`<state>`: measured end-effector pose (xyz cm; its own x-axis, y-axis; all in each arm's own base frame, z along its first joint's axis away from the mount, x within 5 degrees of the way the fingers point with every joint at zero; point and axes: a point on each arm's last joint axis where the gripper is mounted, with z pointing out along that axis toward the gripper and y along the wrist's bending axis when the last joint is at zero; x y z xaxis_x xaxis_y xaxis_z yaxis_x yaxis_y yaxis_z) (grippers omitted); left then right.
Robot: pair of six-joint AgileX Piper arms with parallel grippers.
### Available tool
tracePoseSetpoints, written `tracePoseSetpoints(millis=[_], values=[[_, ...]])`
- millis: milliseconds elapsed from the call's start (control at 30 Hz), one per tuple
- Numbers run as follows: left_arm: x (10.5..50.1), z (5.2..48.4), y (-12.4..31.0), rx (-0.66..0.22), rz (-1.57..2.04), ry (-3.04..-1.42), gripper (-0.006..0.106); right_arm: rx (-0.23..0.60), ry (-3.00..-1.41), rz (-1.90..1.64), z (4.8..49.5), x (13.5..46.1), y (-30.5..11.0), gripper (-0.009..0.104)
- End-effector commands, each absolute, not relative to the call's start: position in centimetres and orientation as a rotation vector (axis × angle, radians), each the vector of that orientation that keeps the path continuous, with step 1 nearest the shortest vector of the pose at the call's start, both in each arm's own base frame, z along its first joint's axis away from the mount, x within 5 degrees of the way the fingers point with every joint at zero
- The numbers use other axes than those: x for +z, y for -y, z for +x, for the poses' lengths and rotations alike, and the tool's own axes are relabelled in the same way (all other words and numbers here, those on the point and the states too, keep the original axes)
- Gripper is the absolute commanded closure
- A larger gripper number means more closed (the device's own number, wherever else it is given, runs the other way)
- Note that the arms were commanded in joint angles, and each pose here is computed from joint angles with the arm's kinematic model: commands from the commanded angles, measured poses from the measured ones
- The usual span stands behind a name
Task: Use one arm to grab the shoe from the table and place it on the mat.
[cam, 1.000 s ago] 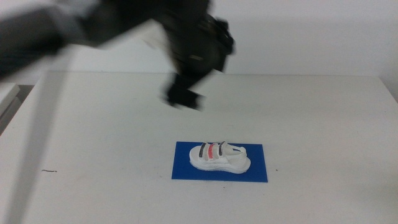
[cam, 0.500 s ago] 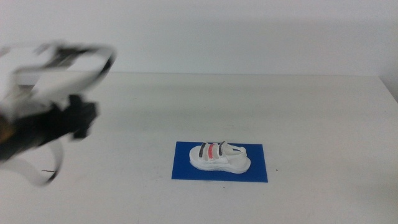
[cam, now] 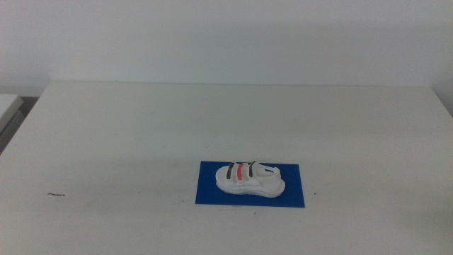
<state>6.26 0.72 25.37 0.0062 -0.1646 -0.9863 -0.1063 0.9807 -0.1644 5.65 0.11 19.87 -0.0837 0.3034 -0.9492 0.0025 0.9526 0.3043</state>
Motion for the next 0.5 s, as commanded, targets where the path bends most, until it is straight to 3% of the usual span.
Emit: tracePoseSetpoints(millis=[0, 333, 467], values=[[24.8, 5.4, -0.7, -0.052, -0.227, -1.533, 0.007, 0.244, -1.631, 0.223, 5.6, 19.9, -0.1, 0.016], [20.8, 5.4, 0.0, -0.107, -0.149, -1.654, 0.007, 0.244, -1.631, 0.223, 5.6, 19.9, -0.1, 0.016], [20.1, 5.6, 0.3, -0.107, -0.016, -1.616, 0.007, 0.244, -1.631, 0.223, 5.6, 19.9, -0.1, 0.016]])
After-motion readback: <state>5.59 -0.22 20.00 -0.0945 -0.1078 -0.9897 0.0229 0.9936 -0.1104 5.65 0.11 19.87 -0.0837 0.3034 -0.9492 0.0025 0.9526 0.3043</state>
